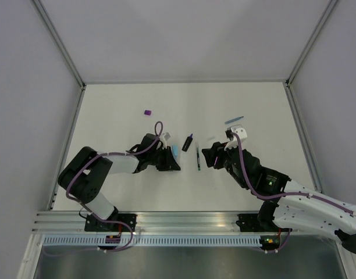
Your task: Insert the pens into the pen caps
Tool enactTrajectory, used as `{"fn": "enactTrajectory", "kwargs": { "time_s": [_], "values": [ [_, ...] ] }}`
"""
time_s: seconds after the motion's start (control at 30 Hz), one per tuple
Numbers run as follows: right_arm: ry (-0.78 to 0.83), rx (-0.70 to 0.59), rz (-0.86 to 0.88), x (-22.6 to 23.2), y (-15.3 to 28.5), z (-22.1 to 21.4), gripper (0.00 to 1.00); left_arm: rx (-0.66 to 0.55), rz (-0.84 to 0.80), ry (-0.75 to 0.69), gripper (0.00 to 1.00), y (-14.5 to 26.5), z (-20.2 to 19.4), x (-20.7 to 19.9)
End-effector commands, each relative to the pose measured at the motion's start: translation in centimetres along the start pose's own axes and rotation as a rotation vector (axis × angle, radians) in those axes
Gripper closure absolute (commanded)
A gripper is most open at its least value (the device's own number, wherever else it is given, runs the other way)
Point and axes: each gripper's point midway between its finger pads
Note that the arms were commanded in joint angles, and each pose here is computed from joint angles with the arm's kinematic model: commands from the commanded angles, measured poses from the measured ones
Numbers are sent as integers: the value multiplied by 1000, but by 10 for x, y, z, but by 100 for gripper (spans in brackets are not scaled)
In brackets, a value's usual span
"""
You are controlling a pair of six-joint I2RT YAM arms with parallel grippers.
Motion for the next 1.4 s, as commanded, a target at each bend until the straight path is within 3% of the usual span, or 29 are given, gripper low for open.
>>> {"fn": "enactTrajectory", "kwargs": {
  "time_s": [0.0,0.4,0.73,0.97,1.03,1.17,1.37],
  "values": [
    [-1,-12,17,3,-1,1,43,34,-38,64,86,-7,5,-8],
    [-18,-16,61,9,3,1,41,45,74,99,55,-10,-1,17],
    [-10,-20,80,11,3,1,41,-44,135,65,48,13,19,16],
    [-21,6,-21,1,-10,-10,42,-236,99,-89,39,65,63,-33],
    [-42,14,-114,-11,-18,-16,41,-332,50,-129,30,86,78,-55],
    [-59,23,-257,-28,-30,-16,42,-450,-6,-200,1,114,93,-78],
    [-142,62,-331,-19,-43,8,40,-574,2,-232,0,129,91,-63]
  ]
}}
Point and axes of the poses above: each gripper's point midway between its finger pads, its own y axis back along the fingers, its own x axis along the line the jaws close on, z = x × y, and after that the axes turned 8 degrees about y, right-handed
